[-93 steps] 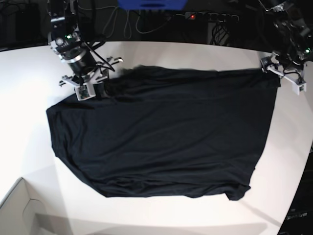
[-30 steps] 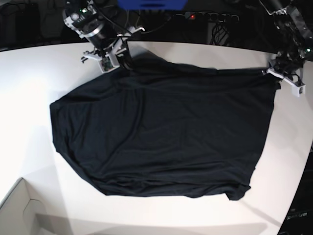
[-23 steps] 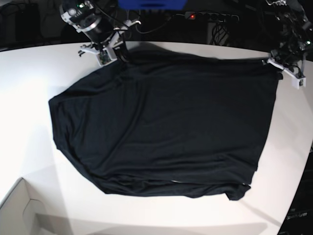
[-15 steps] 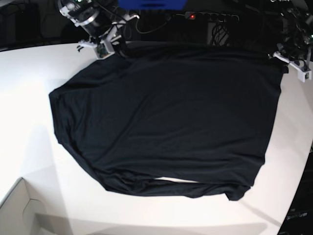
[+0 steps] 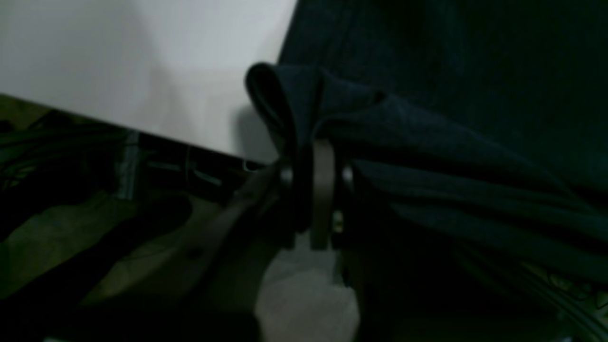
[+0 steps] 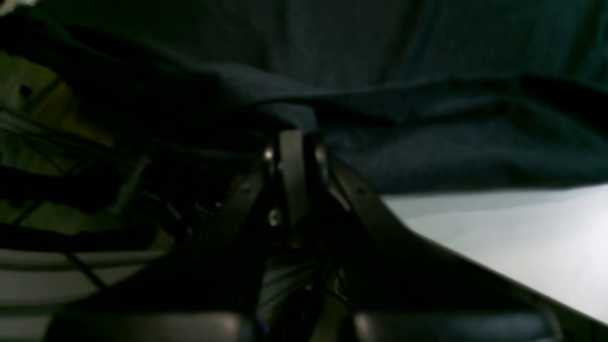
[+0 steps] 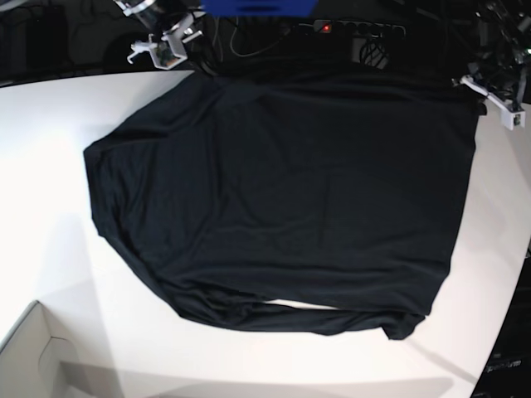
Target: Layout the t-shirt on the table in an organized manner, then fold the t-shirt properly
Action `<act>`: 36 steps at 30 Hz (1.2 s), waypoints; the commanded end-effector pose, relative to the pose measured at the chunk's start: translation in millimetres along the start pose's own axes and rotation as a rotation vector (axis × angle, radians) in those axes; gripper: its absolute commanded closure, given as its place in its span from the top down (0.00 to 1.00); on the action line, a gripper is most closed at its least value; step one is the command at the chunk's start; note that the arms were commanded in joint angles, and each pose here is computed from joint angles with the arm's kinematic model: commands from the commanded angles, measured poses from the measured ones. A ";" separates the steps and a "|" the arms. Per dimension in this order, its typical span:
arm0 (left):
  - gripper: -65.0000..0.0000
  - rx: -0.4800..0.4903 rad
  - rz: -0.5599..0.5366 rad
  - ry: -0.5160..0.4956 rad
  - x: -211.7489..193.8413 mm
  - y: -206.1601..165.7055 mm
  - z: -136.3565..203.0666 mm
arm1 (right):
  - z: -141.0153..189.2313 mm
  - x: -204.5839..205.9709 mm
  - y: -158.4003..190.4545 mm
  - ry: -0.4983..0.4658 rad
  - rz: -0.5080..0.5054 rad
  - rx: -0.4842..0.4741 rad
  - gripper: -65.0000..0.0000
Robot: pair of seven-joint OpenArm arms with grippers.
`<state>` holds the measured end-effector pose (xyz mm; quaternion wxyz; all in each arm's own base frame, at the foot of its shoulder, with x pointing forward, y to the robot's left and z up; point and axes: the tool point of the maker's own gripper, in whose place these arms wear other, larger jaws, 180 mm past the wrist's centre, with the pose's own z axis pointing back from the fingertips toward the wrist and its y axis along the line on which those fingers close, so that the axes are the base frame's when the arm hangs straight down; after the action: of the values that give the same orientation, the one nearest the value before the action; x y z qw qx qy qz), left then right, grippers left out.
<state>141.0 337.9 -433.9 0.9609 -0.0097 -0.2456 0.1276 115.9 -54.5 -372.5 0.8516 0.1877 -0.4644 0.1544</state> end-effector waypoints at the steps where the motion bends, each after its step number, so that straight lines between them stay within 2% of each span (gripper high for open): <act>1: 0.00 0.040 -0.024 0.088 -18.9 10.1 3.2 | 5.3 7.3 0.0 -0.036 -0.008 -0.002 0.00; 11: 0.00 0.051 -0.033 0.116 -30.8 15.2 8.0 | 8.7 8.1 -3.3 -0.038 0.015 0.005 0.00; 16: 0.00 0.065 -0.077 0.064 -11.9 11.4 17.8 | 6.4 12.3 -3.5 -0.050 0.020 0.007 0.00; 20: 0.00 0.071 -0.093 0.084 -8.1 8.7 21.7 | 2.6 17.6 -5.4 -0.066 0.028 0.007 0.00; 25: 0.00 0.083 -0.127 0.057 9.7 4.0 29.6 | -1.7 23.9 -7.7 -0.085 0.037 0.007 0.00; 36: 0.00 0.086 -0.125 0.043 43.0 -2.9 27.1 | -24.5 56.8 -26.3 -0.168 0.097 -0.010 0.00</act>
<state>160.2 336.6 -399.4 0.9743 0.0310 -0.2075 0.0815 172.6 -61.0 -350.1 0.8118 0.1687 -0.5297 0.1790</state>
